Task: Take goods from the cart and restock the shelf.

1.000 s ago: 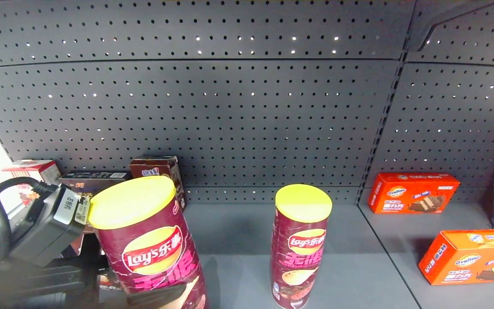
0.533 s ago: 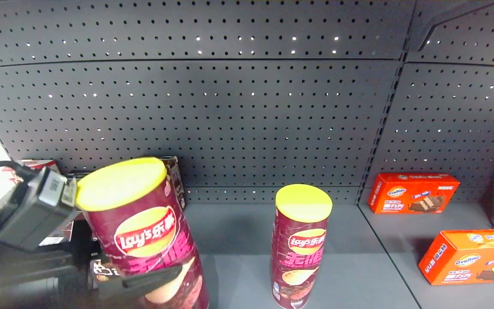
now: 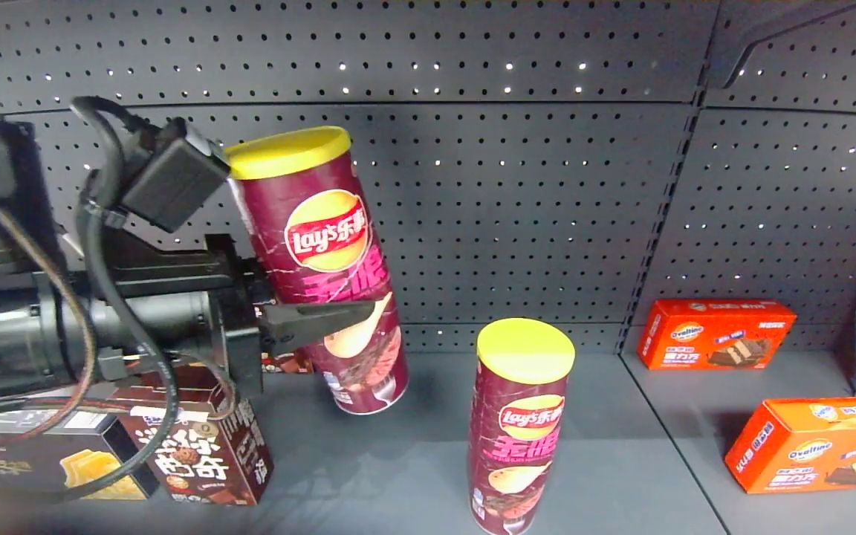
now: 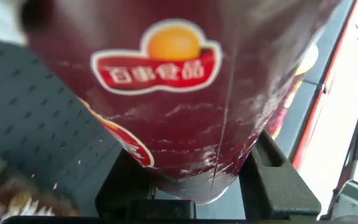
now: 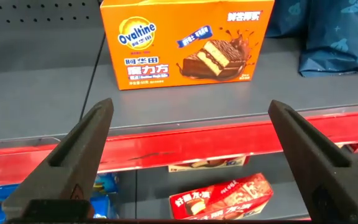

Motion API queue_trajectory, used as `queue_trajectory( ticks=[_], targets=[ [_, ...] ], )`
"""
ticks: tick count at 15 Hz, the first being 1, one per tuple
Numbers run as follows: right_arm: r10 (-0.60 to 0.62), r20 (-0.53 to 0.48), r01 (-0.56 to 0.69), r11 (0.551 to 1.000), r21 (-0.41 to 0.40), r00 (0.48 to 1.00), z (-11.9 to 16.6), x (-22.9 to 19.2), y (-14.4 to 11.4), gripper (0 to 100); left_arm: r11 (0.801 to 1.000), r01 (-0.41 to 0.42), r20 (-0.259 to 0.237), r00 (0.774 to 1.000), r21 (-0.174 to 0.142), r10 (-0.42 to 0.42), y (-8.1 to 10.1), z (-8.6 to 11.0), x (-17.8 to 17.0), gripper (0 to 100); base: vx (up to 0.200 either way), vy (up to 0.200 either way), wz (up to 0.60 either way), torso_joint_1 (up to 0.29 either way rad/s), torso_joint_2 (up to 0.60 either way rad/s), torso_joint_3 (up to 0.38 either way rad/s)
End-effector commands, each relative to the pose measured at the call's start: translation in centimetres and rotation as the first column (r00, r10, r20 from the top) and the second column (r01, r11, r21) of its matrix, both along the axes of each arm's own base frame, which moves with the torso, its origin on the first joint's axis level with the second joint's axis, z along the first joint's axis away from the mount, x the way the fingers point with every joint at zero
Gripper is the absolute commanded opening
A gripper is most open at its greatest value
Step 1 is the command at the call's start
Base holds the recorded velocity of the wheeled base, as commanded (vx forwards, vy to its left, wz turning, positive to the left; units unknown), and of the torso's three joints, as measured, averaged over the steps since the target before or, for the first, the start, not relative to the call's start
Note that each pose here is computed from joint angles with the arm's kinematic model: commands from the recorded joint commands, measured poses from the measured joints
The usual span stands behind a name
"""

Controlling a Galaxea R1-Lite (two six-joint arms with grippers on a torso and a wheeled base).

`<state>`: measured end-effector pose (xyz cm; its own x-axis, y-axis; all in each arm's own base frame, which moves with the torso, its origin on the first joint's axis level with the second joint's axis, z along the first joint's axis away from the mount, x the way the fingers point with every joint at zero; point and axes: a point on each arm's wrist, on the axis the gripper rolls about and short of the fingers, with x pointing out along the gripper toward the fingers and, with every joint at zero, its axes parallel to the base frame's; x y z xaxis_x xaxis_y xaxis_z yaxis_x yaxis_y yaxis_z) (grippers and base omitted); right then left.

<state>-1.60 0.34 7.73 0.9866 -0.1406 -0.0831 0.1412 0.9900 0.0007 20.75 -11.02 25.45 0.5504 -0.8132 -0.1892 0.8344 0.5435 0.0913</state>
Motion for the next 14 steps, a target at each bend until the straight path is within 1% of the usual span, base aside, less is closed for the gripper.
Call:
queue_trajectory(
  ticks=[1, 2, 3, 4, 5, 6, 7, 8, 11, 12, 13, 14],
  targets=[
    [0.001, -0.006, -0.001, 1.000, 0.001, 1.000, 0.0, 0.0, 0.0, 100, 0.997, 0.060, -0.073, 0.996, 0.046, -0.057, -1.5, -2.6, 2.7, 0, 0.000, 0.000, 0.00, 0.000, 0.00, 0.000],
    [0.001, -0.006, -0.001, 1.000, 0.001, 1.000, 0.0, 0.0, 0.0, 100, 0.995, 0.078, -0.095, 0.993, 0.054, -0.072, -1.9, -3.3, 3.4, 0, 0.000, 0.000, 0.00, 0.000, 0.00, 0.000],
    [0.001, -0.006, -0.001, 1.000, 0.001, 1.000, 0.0, 0.0, 0.0, 100, 0.994, 0.098, -0.107, 0.990, 0.053, -0.092, -2.2, -3.7, 4.2, 0, 0.000, 0.000, 0.00, 0.000, 0.00, 0.000],
    [0.001, -0.006, -0.001, 1.000, 0.001, 1.000, 0.0, 0.0, 0.0, 100, 0.993, 0.111, -0.115, 0.988, 0.050, -0.104, -2.5, -3.8, 4.8, 0, 0.000, 0.000, 0.00, 0.000, 0.00, 0.000],
    [0.001, -0.006, -0.001, 1.000, 0.001, 1.000, 0.0, 0.0, 0.0, 100, 0.991, 0.128, -0.112, 0.986, 0.046, -0.122, -2.9, -3.7, 5.6, 0, 0.000, 0.000, 0.00, 0.000, 0.00, 0.000],
    [-0.001, -0.006, 0.001, 1.000, 0.001, 1.000, 0.0, 0.0, 0.0, 100, 0.990, 0.130, -0.110, 0.986, 0.053, -0.124, -3.2, -3.9, 6.3, 0, 0.000, 0.000, 0.00, 0.000, 0.00, 0.000],
    [-0.001, -0.006, 0.001, 1.000, 0.001, 1.000, 0.0, 0.0, 0.0, 100, 0.989, 0.134, -0.100, 0.987, 0.070, -0.127, -3.7, -4.4, 7.6, 0, 0.000, 0.000, 0.00, 0.000, 0.00, 0.000],
    [0.001, -0.006, -0.001, 1.000, 0.001, 1.000, 0.0, 0.0, 0.0, 100, 0.987, 0.135, -0.100, 0.987, 0.082, -0.127, -4.2, -5.0, 8.8, 0, 0.000, 0.000, 0.00, 0.000, 0.00, 0.000],
    [0.001, -0.006, -0.001, 1.000, 0.000, 1.000, 0.0, 0.0, 0.0, 100, 0.985, 0.143, -0.124, 0.984, 0.098, -0.130, -4.9, -6.4, 10.3, 0, 0.000, 0.000, 0.00, 0.000, 0.00, 0.000],
    [0.001, -0.006, -0.001, 1.000, 0.001, 1.000, 0.0, 0.0, 0.0, 100, 0.982, 0.148, -0.115, 0.984, 0.114, -0.135, -5.1, -7.0, 10.8, 0, 0.000, 0.000, 0.00, 0.000, 0.00, 0.000],
    [0.001, -0.006, -0.001, 1.000, 0.001, 1.000, 0.0, 0.0, 0.0, 100, 0.982, 0.151, -0.112, 0.984, 0.115, -0.138, -5.1, -7.0, 10.9, 0, 0.000, 0.000, 0.00, 0.000, 0.00, 0.000],
    [0.001, -0.006, -0.001, 1.000, 0.001, 1.000, 0.0, 0.0, 0.0, 100, 0.981, 0.154, -0.116, 0.983, 0.122, -0.140, -5.5, -7.6, 11.8, 0, 0.000, 0.000, 0.00, 0.000, 0.00, 0.000]
  ],
)
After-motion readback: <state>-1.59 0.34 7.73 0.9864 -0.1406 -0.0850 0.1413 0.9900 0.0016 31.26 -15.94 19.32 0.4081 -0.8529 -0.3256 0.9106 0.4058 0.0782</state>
